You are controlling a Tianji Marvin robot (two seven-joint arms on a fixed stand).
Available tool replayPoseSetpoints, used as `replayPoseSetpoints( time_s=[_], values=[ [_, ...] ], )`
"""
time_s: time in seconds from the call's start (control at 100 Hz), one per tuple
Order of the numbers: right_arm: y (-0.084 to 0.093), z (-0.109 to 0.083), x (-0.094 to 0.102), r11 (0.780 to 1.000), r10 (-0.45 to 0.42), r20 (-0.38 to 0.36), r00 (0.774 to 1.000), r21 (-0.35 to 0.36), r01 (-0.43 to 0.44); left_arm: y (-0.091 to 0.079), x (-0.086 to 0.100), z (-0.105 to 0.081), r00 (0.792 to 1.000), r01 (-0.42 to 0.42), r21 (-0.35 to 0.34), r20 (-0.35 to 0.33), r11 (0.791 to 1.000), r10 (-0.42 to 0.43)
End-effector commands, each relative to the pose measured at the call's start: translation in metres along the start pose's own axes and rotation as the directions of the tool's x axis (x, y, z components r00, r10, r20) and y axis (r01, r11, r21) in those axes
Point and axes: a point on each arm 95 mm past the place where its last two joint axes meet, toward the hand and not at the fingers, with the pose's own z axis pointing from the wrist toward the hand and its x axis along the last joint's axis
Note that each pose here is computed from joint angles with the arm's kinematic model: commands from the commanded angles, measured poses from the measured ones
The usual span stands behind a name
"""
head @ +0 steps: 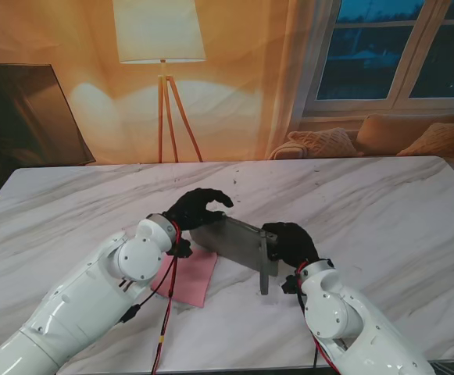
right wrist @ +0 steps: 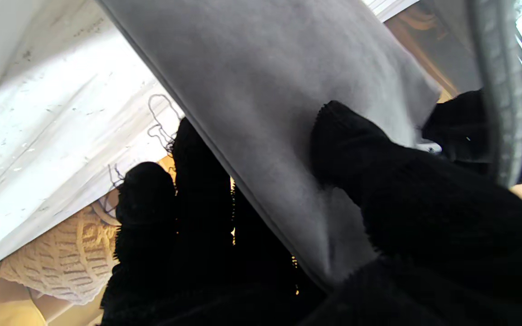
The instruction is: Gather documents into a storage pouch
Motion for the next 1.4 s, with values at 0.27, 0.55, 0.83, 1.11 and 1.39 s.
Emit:
replayPoseSetpoints(
  time_s=[0.27, 0.55, 0.83, 1.11, 1.39],
  values=[
    [0.003, 0.002, 0.000, 0.995, -0.029, -0.011, 1.000, -0.099, 0.028, -0.016, 0.021, -0.015, 0.997, -0.045, 0.066, -0.055, 0.997, 0.048],
    [0.009, 0.003, -0.006, 0.987, -0.023, 0.033, 0.999, -0.157, 0.028, -0.017, 0.029, -0.026, 0.996, -0.046, 0.094, -0.075, 0.995, 0.053],
    [0.010, 0.002, -0.008, 0.983, -0.019, 0.054, 0.998, -0.182, 0.029, -0.015, 0.044, -0.041, 0.992, -0.044, 0.085, -0.112, 0.995, 0.054],
    [0.006, -0.001, -0.003, 0.983, -0.026, 0.033, 0.999, -0.183, 0.032, 0.013, 0.050, -0.037, 0.995, 0.016, -0.009, -0.096, 1.000, -0.017],
    [0.003, -0.003, 0.000, 0.983, -0.035, 0.025, 0.999, -0.178, 0.039, 0.043, 0.050, -0.028, 0.992, 0.105, -0.090, -0.065, 0.990, -0.111]
  ],
)
